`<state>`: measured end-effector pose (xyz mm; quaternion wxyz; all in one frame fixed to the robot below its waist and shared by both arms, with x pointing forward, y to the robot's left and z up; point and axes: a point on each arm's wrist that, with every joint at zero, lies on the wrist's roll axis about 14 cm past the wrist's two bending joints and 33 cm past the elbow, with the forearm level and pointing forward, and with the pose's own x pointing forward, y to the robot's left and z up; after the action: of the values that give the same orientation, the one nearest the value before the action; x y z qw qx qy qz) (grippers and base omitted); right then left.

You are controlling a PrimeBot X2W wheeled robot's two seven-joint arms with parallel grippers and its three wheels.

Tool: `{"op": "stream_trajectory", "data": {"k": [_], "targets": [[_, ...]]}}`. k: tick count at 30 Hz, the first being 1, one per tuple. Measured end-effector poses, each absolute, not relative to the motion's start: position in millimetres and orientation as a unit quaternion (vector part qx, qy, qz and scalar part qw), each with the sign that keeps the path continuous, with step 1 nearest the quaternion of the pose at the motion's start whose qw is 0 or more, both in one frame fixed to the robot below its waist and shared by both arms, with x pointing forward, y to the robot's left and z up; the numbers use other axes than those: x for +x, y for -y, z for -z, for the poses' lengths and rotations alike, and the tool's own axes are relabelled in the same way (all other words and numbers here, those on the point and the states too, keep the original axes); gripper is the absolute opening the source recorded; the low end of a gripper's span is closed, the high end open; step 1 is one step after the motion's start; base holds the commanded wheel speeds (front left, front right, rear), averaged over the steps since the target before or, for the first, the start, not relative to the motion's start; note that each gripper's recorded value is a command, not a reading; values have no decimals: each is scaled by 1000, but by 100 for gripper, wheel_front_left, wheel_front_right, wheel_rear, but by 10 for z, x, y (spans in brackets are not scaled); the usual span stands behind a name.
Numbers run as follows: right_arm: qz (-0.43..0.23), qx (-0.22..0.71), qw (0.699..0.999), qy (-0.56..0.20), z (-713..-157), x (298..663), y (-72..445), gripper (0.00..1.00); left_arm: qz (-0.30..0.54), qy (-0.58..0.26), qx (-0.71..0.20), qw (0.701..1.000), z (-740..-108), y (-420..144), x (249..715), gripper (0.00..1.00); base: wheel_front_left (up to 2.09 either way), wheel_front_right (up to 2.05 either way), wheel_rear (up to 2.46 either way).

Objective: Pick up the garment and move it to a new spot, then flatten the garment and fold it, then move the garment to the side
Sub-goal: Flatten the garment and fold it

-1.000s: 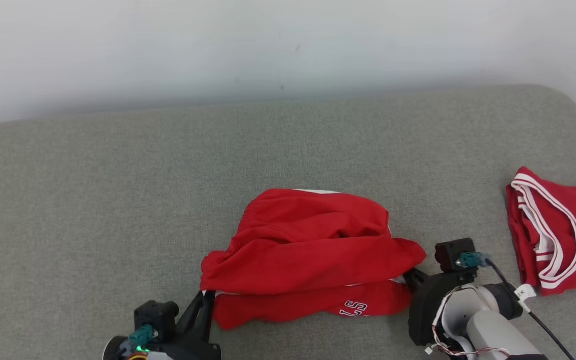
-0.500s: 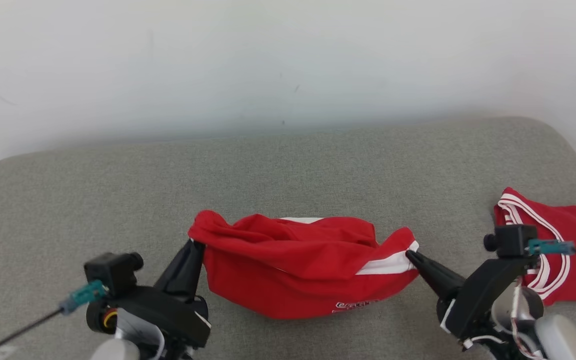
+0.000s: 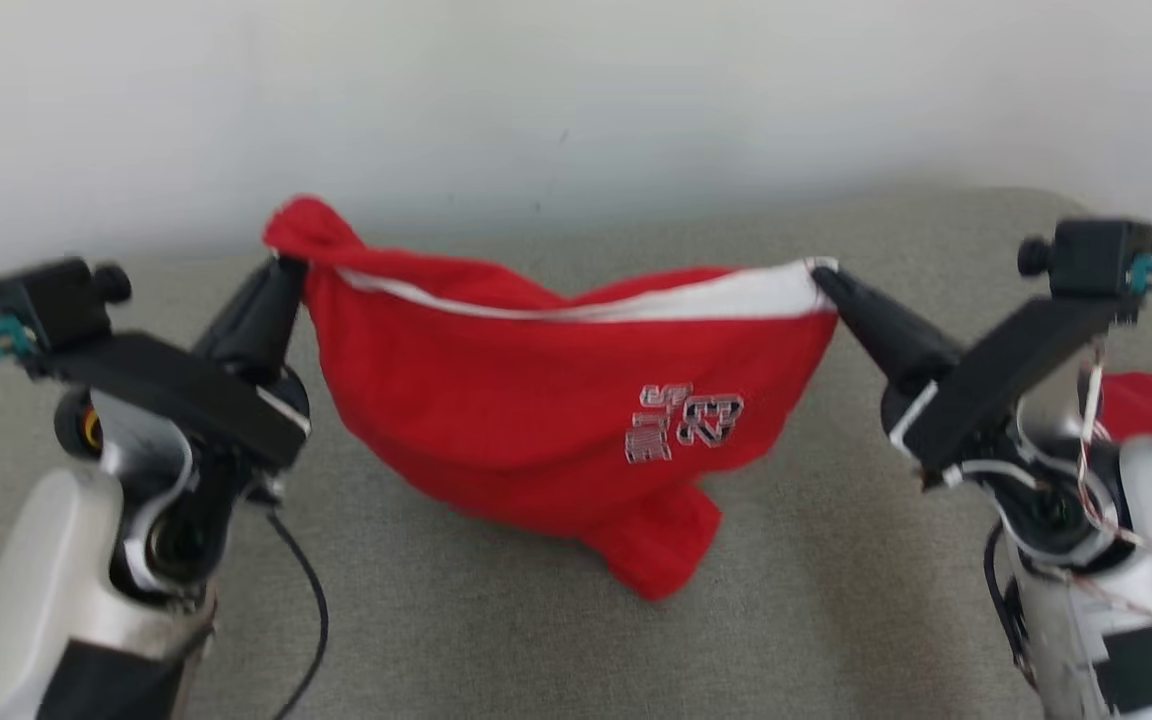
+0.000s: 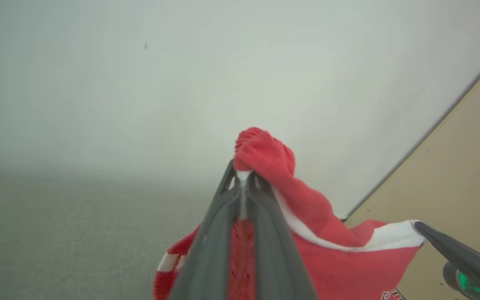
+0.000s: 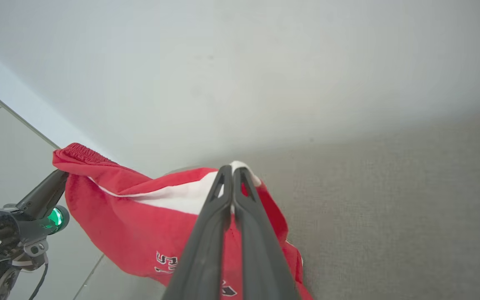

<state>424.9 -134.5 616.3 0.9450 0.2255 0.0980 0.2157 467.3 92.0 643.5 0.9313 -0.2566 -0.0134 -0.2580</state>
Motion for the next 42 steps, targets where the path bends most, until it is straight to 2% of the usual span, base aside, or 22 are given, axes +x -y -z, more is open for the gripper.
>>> {"op": "stream_trajectory", "data": {"k": [6, 13, 21, 25, 30, 33, 36, 42], "targets": [[-217, 186, 957, -48, -6548, 4798, 1262, 0, 245, 55, -273, 929, -6798, -969, 5160, 0, 0, 0, 0], [-204, 134, 967, 74, -7219, 5573, 1245, 0, 232, 145, -235, 933, -7318, -1047, 5829, 0, 0, 0, 0], [-156, 105, 952, 240, -7657, 6280, 1414, 0, 192, 244, -225, 923, -7473, -1235, 6530, 0, 0, 0, 0], [-143, 67, 946, 283, -7601, 6531, 1437, 0, 179, 275, -244, 913, -7354, -1298, 6783, 0, 0, 0, 0], [-141, 29, 967, 210, -6844, 6891, 1435, 0, 166, 256, -283, 909, -6758, -1284, 7032, 0, 0, 0, 0], [-143, 26, 978, 151, -6252, 6970, 1457, 0, 161, 206, -297, 918, -6129, -1209, 7070, 0, 0, 0, 0], [-149, 59, 982, 101, -5803, 6903, 1439, 0, 158, 150, -305, 927, -5578, -1108, 6944, 0, 0, 0, 0], [-170, 96, 980, 27, -5437, 6516, 1476, 0, 179, 108, -327, 922, -5284, -966, 6470, 0, 0, 0, 0]]}}
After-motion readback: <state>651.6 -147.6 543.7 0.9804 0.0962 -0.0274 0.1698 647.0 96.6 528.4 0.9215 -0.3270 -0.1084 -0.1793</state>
